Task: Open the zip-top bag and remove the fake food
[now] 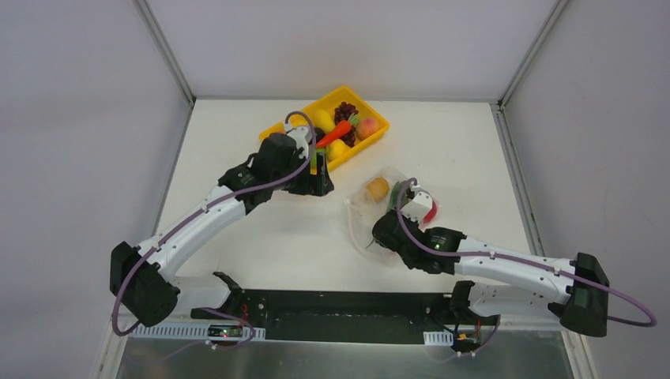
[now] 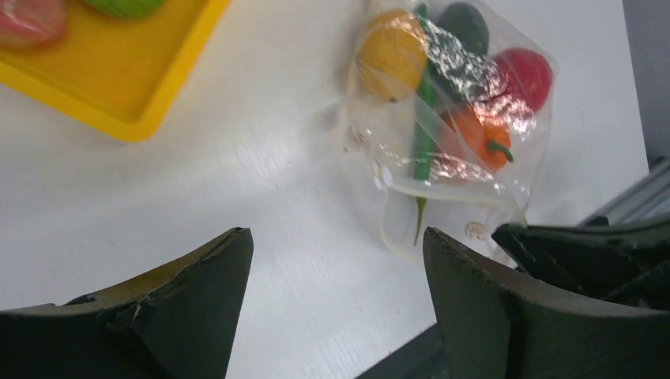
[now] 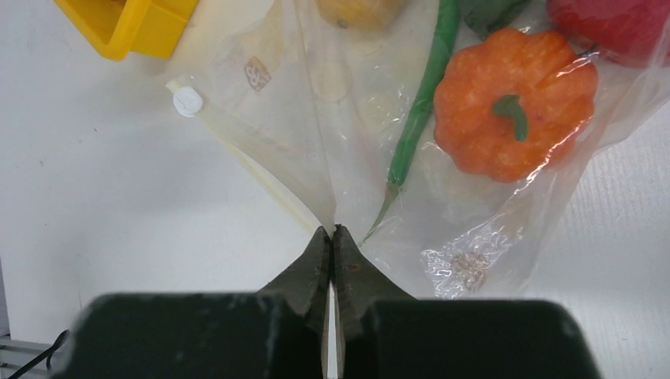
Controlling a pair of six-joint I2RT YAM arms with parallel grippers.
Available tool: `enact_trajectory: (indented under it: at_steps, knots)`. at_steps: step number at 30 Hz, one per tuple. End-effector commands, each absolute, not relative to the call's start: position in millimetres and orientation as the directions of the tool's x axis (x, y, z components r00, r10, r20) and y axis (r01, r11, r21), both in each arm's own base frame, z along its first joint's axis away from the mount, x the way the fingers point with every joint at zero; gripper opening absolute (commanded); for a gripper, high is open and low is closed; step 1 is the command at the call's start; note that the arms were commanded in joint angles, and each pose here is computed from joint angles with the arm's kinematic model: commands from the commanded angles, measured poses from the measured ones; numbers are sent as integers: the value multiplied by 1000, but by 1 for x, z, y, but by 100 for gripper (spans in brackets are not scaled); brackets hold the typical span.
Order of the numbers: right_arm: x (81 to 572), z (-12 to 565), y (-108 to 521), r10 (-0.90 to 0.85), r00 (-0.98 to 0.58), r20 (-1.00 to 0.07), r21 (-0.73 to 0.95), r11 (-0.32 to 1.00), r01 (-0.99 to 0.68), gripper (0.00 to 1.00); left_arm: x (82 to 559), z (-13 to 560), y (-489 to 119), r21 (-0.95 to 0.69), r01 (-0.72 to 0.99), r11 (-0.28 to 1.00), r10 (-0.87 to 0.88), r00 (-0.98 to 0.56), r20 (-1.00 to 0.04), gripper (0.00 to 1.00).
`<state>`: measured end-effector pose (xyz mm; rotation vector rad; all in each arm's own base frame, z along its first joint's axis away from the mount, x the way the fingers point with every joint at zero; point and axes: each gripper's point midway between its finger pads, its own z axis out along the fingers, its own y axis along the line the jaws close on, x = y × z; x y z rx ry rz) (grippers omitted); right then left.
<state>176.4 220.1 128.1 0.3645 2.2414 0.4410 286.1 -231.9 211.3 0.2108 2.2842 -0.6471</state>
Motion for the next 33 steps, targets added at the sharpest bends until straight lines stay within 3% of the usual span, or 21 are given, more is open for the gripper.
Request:
enact_trajectory:
  at_steps: [1, 6, 14, 26, 33]
  knots:
    - [181, 158, 230, 429, -614, -662, 484, 871, 85, 0, 250, 217, -261, -495, 392, 775, -99, -699, -708, 80]
    - [181, 159, 230, 427, -614, -664, 485, 871, 81, 0, 218, 198, -278, -551, 418, 723, -131, -700, -702, 76]
    - [178, 158, 236, 422, -636, -647, 494, 867, 73, 0, 196, 189, -314, -506, 516, 691, -110, -616, -780, 70]
    - [174, 157, 249, 440, -664, -605, 538, 840, 66, 0, 204, 145, -372, -324, 596, 735, 12, -490, -872, 52]
    - [173, 156, 254, 434, -677, -594, 540, 839, 65, 0, 222, 102, -378, -240, 557, 795, 60, -466, -882, 54]
